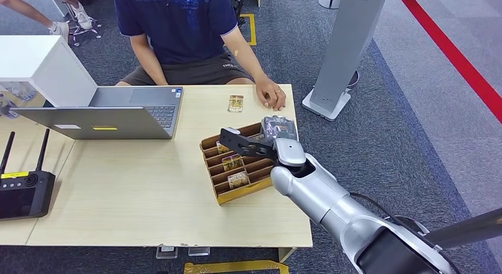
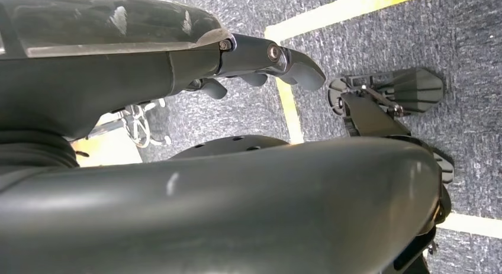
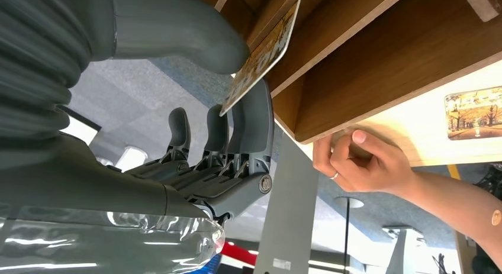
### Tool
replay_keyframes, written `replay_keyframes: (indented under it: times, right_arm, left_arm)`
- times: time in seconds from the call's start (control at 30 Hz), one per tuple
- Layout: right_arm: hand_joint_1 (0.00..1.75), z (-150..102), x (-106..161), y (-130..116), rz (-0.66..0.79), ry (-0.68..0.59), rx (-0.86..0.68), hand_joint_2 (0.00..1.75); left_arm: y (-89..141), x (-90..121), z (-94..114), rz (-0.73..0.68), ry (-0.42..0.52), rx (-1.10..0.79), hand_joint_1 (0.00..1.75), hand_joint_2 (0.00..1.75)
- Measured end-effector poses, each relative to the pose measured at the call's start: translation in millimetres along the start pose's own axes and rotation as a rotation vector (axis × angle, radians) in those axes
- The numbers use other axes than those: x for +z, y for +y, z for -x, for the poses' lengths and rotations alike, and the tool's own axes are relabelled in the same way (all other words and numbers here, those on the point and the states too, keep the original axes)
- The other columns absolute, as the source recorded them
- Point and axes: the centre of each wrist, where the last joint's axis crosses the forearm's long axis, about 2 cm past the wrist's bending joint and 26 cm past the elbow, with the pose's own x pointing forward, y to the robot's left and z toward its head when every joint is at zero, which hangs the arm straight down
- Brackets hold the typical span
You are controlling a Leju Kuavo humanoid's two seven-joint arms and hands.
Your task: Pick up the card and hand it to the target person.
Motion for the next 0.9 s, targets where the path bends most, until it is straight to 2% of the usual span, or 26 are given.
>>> replay_keyframes:
  times: [0.43,0.53,0.67,0.9]
  right_arm:
    - [1.06,-12.7,0.7,-0.7,0.002,-0.047,0.011,1.75]
    - [1.12,-14.4,1.1,-1.3,0.002,-0.054,0.013,1.75]
    - [1.3,-15.5,1.4,-1.8,0.003,-0.059,0.014,1.75]
    - [1.29,-16.0,1.6,-2.4,0.004,-0.062,0.014,1.75]
  left_arm:
    - [0.1,0.0,1.0,0.001,-0.001,0.009,0.0,0.0]
    - [0.1,0.0,0.9,-0.001,-0.003,0.009,0.0,0.0]
    - [0.1,0.0,0.6,-0.003,-0.004,0.009,0.0,0.0]
    - [0.1,0.0,-0.6,-0.006,-0.007,0.008,0.0,0.0]
